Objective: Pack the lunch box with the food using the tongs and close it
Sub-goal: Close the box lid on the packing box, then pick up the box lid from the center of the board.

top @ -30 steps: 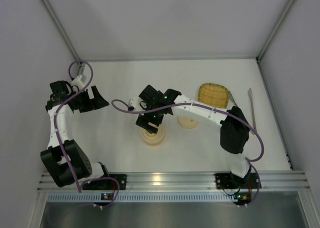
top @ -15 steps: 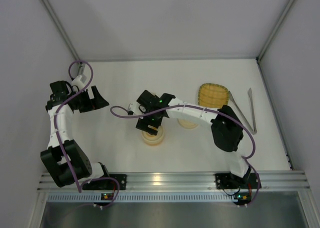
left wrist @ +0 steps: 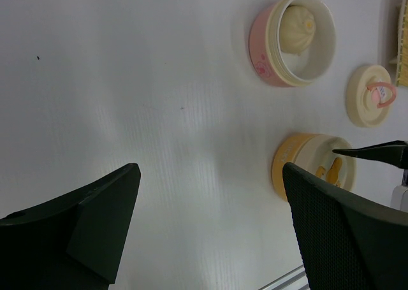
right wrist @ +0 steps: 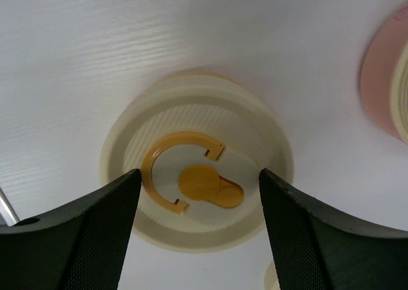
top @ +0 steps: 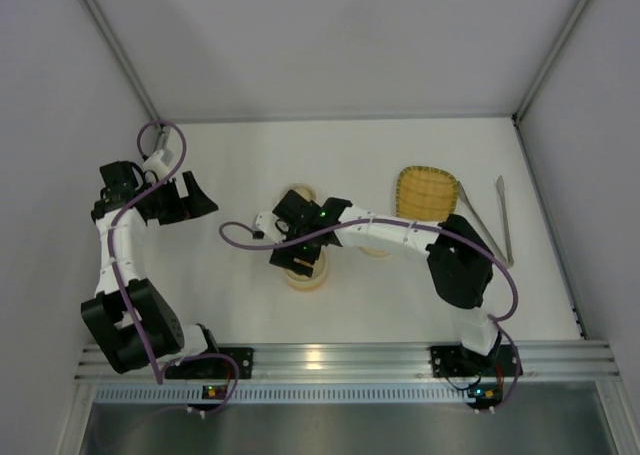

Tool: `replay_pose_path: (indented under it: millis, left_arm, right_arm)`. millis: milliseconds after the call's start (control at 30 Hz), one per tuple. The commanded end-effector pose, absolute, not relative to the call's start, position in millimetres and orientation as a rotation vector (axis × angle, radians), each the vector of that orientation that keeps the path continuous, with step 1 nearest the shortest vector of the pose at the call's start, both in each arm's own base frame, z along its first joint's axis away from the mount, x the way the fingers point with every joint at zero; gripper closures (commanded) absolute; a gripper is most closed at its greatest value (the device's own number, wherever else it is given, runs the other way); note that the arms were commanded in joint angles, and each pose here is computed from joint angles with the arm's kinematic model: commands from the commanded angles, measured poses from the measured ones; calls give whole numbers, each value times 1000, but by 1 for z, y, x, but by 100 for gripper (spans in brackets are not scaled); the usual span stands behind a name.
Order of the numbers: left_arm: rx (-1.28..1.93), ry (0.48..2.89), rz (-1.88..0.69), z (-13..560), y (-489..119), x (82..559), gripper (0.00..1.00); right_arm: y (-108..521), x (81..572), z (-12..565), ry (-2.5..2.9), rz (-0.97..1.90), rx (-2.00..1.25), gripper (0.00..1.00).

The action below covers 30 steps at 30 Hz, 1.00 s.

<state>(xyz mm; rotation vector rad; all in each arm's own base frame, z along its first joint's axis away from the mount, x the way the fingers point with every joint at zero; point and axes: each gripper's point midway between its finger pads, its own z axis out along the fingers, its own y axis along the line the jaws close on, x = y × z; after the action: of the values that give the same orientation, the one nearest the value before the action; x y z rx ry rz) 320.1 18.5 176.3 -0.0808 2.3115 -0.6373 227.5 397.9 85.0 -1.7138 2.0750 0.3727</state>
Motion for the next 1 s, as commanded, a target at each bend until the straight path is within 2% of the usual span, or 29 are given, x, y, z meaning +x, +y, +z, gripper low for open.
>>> replay_pose_path:
  millis: [0,200,367,633,767,933,967]
  left_arm:
    - [-48,2274,-609,183,22,324,2]
    - [-40,2266,-611,186,21,323,2]
    - [-42,2261,-622,188,20,324,2]
    - [-29,2249,-630,191,18,324,1]
    - [-24,2244,-624,191,18,324,2]
    - [-29,2234,-627,190,18,326,1]
    - [-36,2233,-634,189,18,326,2]
  right_arm:
    - [388,184,50,2115,356,-1871,27]
    - [383,177,55,2124,363,-1865,27]
    - [387,191,81,2096,380,-1794,27]
    - [380,253,177,2024,473,-1534,25]
    - [345,292,211,2049,453,-1371,25]
    - [275,314,189,2250,297,-1185,26]
    - [251,319,180,2319,268,-1122,29]
